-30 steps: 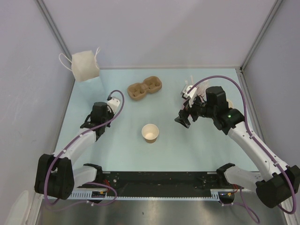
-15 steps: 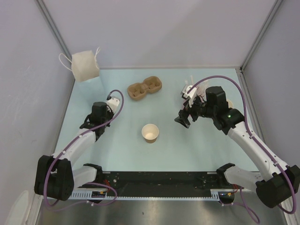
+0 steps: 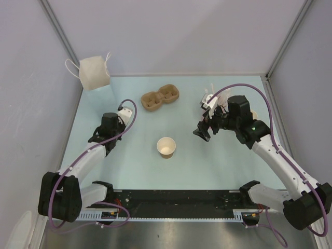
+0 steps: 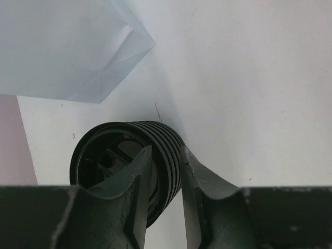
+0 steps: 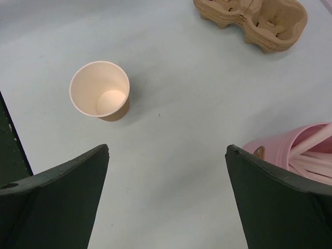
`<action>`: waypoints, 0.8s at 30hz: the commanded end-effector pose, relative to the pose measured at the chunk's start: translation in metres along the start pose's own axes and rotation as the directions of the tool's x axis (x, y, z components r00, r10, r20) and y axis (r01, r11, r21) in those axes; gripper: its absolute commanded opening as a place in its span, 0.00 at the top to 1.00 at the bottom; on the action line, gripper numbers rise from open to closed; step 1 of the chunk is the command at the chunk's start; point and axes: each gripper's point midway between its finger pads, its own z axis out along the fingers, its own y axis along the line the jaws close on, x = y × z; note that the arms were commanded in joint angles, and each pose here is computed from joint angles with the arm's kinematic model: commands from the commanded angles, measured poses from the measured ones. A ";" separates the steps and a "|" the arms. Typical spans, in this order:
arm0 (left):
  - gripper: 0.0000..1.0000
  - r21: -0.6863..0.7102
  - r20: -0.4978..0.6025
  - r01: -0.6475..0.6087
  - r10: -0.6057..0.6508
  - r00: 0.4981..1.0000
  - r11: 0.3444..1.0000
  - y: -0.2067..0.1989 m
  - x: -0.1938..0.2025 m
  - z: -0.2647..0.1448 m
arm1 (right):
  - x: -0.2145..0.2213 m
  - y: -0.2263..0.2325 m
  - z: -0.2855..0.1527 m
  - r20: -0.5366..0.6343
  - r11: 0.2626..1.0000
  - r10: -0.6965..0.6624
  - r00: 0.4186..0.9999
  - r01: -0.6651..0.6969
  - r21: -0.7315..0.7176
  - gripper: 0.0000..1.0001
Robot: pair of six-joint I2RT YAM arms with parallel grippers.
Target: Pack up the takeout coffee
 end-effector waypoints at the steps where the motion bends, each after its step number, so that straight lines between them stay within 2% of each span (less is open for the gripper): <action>1: 0.65 -0.060 0.063 0.030 -0.026 0.998 0.998 0.018 -0.022 -0.003 | -0.004 -0.003 0.002 0.013 0.999 -0.031 0.999 0.030 0.011 0.00; 24: 0.76 -0.055 0.037 0.033 -0.031 0.999 0.998 0.018 -0.017 0.001 | -0.002 -0.004 0.002 0.009 0.999 -0.034 0.999 0.034 0.010 0.00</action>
